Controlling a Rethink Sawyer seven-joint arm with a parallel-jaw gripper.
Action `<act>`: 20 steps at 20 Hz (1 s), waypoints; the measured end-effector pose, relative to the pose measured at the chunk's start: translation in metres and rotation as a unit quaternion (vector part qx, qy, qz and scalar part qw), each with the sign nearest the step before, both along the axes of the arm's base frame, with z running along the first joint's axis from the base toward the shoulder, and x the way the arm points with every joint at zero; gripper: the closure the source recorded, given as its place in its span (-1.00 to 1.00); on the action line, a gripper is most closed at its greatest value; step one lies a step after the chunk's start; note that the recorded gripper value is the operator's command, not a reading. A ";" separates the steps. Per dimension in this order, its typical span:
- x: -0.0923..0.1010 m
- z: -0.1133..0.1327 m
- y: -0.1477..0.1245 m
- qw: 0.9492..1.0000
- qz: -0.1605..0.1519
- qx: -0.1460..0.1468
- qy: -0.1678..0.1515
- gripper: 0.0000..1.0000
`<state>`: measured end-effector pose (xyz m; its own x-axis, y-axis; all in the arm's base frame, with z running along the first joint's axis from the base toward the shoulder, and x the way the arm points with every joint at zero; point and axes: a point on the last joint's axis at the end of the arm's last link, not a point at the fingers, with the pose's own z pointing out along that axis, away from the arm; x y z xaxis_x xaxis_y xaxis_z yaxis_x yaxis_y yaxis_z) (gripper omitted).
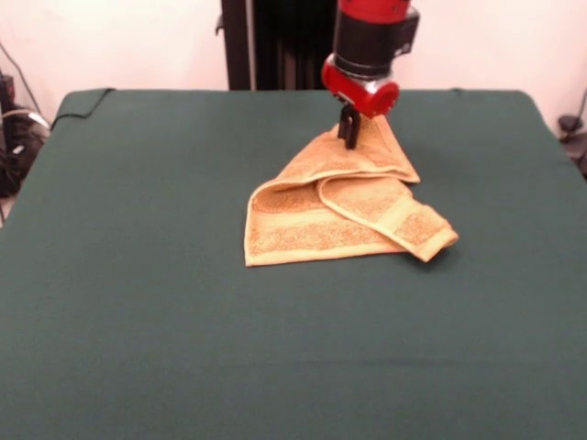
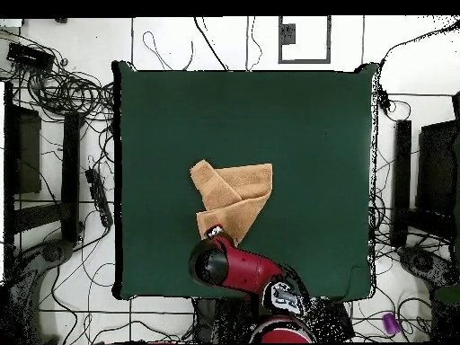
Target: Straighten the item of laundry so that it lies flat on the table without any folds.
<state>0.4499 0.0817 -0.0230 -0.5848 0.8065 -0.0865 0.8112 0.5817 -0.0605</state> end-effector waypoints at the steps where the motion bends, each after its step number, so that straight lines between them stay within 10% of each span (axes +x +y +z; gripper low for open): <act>1: 0.000 0.000 0.000 1.000 0.000 0.000 0.000 1.00; 20: 0.021 0.141 -0.131 0.995 -0.077 0.016 -0.056 1.00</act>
